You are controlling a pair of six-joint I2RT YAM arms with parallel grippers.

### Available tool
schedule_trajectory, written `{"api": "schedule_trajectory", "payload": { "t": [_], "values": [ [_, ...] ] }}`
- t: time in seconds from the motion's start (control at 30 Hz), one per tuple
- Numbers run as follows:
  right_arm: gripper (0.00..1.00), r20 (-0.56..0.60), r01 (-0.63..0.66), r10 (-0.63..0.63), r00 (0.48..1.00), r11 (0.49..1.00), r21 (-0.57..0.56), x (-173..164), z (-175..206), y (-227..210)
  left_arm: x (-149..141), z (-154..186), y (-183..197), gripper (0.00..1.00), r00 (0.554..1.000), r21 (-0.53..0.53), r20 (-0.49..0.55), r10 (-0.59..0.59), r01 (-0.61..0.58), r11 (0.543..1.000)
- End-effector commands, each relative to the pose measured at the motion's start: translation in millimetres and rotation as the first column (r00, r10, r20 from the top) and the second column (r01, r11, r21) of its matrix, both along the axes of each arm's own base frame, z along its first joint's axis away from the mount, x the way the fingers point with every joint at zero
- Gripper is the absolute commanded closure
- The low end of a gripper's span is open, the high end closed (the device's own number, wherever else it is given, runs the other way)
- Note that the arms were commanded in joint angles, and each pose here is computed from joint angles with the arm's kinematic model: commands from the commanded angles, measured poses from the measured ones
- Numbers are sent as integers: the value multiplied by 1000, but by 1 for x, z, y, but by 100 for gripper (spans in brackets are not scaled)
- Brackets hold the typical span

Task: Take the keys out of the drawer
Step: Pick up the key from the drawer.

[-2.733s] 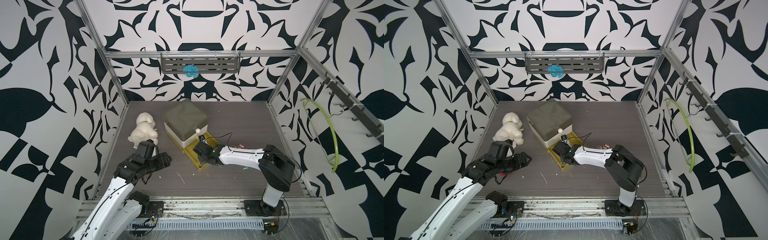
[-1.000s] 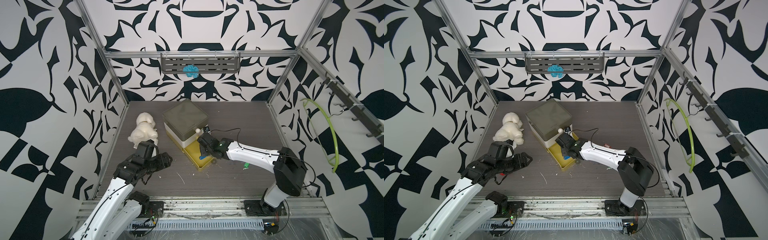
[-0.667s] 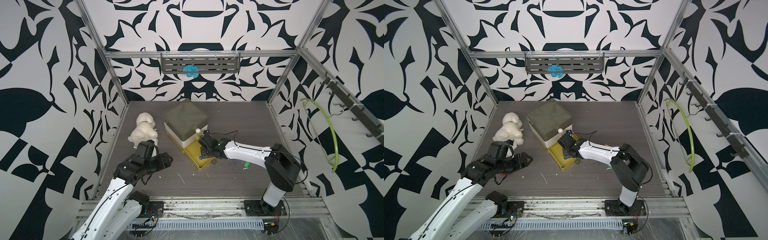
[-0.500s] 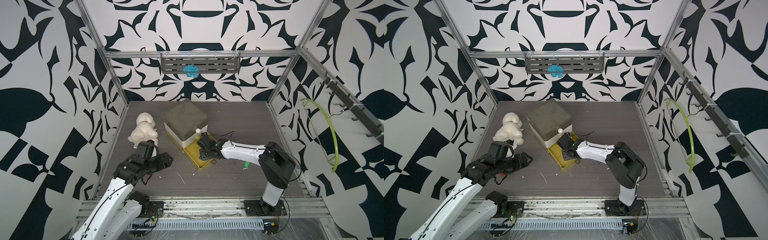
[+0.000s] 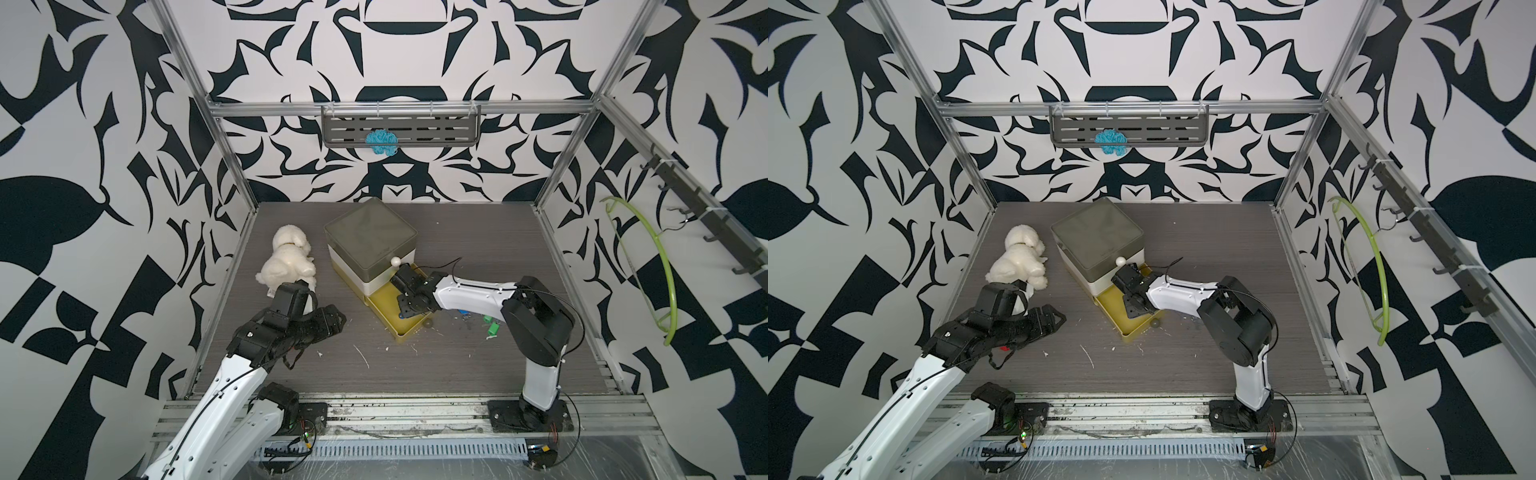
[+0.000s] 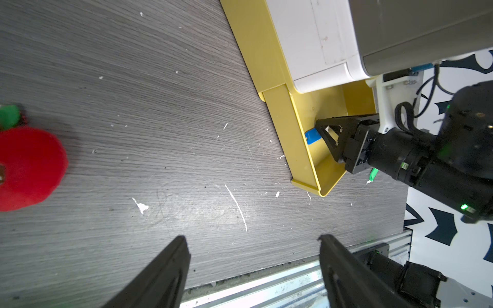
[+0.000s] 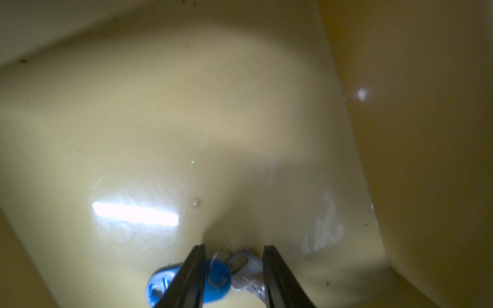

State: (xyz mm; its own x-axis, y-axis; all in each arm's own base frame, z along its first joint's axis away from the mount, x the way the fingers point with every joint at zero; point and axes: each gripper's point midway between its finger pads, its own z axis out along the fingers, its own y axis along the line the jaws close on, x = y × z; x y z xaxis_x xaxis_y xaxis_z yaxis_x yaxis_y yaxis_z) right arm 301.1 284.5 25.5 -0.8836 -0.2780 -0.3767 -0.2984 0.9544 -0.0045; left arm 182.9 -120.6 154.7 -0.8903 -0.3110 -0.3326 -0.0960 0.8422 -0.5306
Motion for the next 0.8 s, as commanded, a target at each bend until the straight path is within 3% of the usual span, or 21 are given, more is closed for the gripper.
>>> {"api": "schedule_trajectory", "payload": {
  "t": [0.0, 0.4, 0.77],
  "values": [
    [64, -3, -67, 67, 998, 997, 48, -2, 9, 21, -3, -9, 2, 18, 1000, 11, -23, 5, -5, 1000],
    [100, 12, -34, 34, 999, 999, 36, 0, 15, 14, -3, -9, 2, 17, 1000, 9, -26, 7, -7, 1000],
    [100, 153, 85, -112, 982, 982, 171, 8, 76, 3, -3, -2, -1, 17, 1000, -23, -4, 9, -9, 1000]
  ]
}}
